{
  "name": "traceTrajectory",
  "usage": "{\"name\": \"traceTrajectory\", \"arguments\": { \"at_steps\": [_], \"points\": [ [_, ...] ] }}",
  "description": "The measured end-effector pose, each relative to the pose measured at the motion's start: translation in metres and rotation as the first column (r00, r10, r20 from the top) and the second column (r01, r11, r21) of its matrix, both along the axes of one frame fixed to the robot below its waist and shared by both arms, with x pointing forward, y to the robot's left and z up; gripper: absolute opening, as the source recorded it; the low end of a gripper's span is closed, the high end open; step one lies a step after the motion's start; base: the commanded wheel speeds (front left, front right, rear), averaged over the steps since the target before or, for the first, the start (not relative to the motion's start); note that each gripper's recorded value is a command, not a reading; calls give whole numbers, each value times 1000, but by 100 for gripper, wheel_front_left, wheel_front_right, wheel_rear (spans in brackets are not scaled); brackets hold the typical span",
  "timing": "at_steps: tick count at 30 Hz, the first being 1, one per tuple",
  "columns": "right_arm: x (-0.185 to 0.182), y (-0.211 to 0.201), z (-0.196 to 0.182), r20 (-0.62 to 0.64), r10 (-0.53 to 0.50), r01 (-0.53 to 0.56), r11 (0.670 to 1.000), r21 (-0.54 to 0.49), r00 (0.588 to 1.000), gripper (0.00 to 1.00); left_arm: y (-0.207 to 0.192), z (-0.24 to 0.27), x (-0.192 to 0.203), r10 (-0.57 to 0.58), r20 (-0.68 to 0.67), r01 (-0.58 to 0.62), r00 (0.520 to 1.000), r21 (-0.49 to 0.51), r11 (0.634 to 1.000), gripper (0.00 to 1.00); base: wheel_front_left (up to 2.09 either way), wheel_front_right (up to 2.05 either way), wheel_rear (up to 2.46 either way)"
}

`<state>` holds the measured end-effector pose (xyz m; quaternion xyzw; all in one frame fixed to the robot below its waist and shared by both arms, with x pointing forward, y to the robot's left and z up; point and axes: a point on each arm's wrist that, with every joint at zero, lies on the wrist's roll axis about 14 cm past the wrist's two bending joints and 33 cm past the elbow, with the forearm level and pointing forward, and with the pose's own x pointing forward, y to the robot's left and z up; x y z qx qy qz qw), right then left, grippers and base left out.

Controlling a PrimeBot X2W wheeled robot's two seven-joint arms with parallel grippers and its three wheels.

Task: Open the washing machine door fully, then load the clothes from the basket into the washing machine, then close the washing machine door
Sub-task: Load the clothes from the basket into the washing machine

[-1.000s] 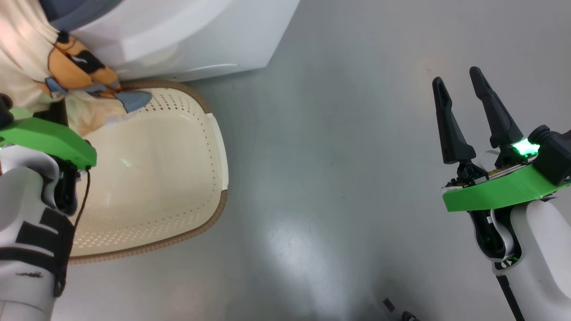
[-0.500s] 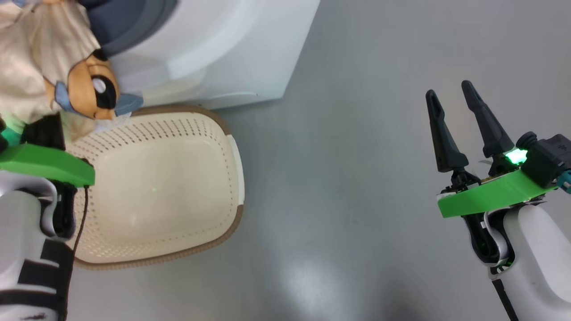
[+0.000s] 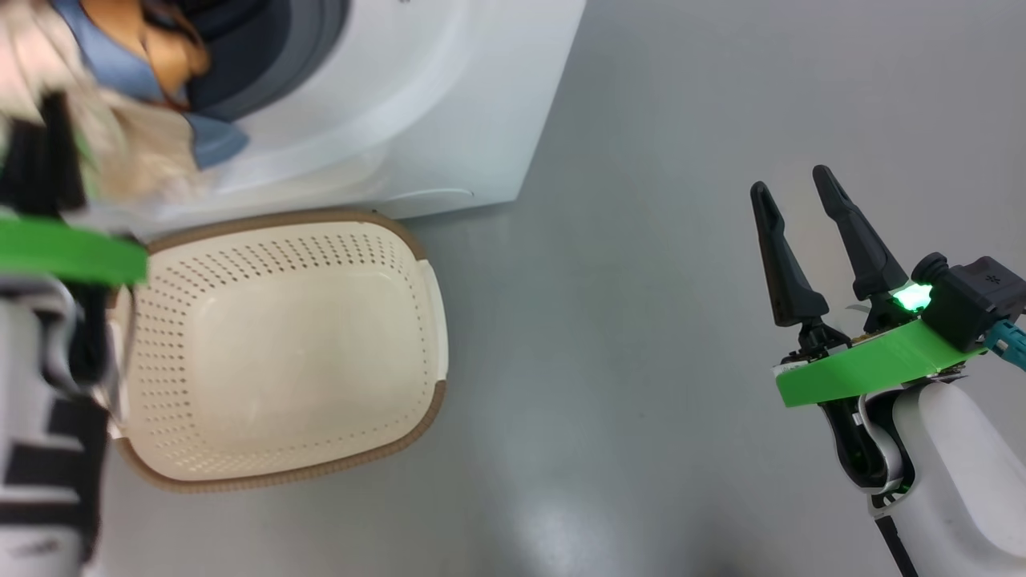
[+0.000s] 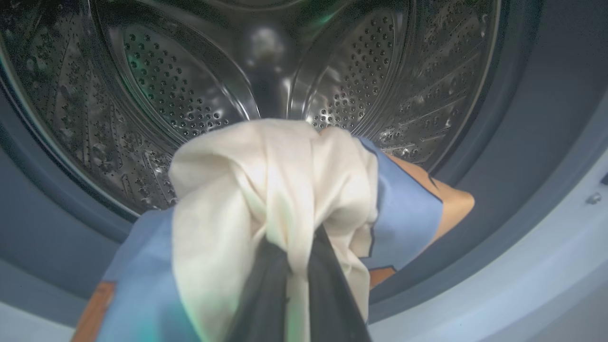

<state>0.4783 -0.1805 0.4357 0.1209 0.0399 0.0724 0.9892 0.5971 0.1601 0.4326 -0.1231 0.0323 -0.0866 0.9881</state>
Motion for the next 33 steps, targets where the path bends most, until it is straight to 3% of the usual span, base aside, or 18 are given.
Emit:
{"name": "traceTrajectory", "arguments": {
  "at_steps": [14,27,28,29,30,33],
  "points": [
    [3,-15,-40,-83,-57,56,998,-4,995,100,-5,29,121,-23,13,23,1000,-24,999,0,0,0,0],
    [-3,-29,-66,-149,-116,114,993,-22,982,100,-12,14,173,0,57,1,998,-15,1000,0,0,0,0],
    [-3,-29,-67,-152,-118,116,993,-21,981,100,-13,8,174,1,41,-1,999,-8,1000,24,0,0,0],
    [-4,-30,-68,-155,-120,117,993,-23,981,100,-14,1,175,0,12,0,1000,-2,1000,83,0,0,0],
    [-5,-31,-69,-157,-122,120,992,-26,980,100,-15,-9,175,-4,-29,4,1000,6,1000,100,0,0,0],
    [-7,-33,-69,-162,-128,124,992,-31,978,100,-19,-36,170,-5,-157,12,988,44,999,100,0,0,0]
  ]
}}
